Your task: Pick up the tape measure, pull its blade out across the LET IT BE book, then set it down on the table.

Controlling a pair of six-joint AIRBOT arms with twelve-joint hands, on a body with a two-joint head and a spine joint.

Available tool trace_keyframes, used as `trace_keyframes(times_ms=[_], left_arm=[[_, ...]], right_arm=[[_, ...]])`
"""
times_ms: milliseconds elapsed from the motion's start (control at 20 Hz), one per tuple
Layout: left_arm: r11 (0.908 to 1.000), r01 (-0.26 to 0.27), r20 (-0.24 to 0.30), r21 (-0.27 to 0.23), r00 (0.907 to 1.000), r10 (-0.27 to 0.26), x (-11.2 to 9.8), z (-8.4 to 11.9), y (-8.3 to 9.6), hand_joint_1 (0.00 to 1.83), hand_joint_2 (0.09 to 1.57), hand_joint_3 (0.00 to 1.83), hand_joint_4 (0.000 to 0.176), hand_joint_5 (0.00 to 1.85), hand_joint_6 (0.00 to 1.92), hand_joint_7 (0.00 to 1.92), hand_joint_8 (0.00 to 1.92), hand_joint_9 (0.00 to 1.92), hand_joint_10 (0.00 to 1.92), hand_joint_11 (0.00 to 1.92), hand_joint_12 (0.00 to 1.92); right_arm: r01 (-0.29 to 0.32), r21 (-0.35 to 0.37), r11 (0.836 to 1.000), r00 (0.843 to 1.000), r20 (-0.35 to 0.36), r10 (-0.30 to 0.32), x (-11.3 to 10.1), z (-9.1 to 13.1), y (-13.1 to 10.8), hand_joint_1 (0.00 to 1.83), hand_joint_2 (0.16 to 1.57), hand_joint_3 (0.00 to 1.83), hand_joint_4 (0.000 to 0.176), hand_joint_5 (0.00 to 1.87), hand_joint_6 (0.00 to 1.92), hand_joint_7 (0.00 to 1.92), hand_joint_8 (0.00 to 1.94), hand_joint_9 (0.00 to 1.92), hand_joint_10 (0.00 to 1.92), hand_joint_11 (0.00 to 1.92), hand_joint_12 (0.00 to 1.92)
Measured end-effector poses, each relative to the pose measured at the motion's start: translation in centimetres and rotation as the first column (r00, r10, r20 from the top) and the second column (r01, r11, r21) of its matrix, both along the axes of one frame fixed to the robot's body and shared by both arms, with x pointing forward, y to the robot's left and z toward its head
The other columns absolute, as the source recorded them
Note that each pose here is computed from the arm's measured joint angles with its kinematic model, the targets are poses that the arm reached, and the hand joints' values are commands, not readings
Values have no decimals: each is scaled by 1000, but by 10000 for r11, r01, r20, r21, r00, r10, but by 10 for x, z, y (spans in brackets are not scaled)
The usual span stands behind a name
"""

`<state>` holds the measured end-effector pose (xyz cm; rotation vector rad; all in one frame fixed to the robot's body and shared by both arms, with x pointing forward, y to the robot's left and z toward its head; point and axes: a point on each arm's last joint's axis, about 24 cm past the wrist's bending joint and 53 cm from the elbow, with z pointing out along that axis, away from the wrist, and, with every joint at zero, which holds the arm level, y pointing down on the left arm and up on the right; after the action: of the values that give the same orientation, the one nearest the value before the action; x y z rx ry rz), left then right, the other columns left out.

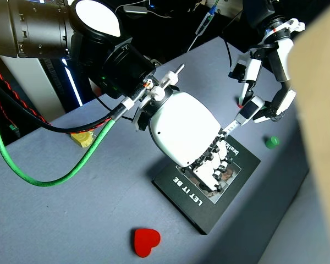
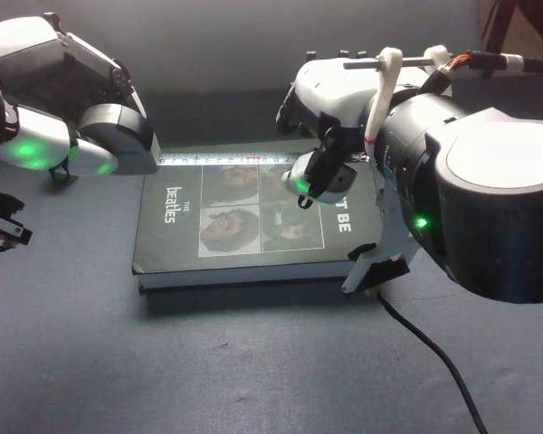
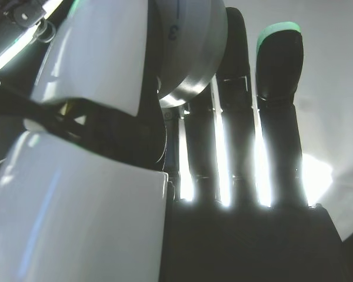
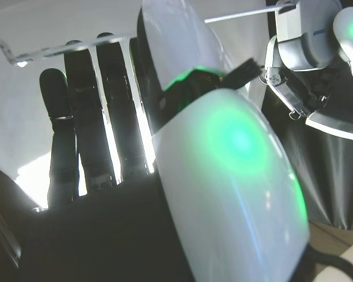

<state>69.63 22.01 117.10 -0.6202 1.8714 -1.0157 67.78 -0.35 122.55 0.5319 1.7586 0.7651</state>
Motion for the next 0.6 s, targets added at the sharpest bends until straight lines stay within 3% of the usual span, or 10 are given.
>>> trace_keyframes(times_ms=[300,600], left_arm=[[10000,4,13,-14,10000,-4,0,0,0,1491,1087,0,0,899,1013,1124,617,969,975,821,1496],[10000,0,16,-18,10000,0,0,1,0,1491,1087,0,0,896,1014,1120,620,972,977,820,1498]], right_arm=[[-14,-62,10000,9992,393,16,3,8,0,1068,1153,0,0,637,9,705,7,644,34,139,1192],[-29,-93,10000,9995,300,31,2,4,0,1066,1155,1,0,599,0,701,4,653,35,143,1191]])
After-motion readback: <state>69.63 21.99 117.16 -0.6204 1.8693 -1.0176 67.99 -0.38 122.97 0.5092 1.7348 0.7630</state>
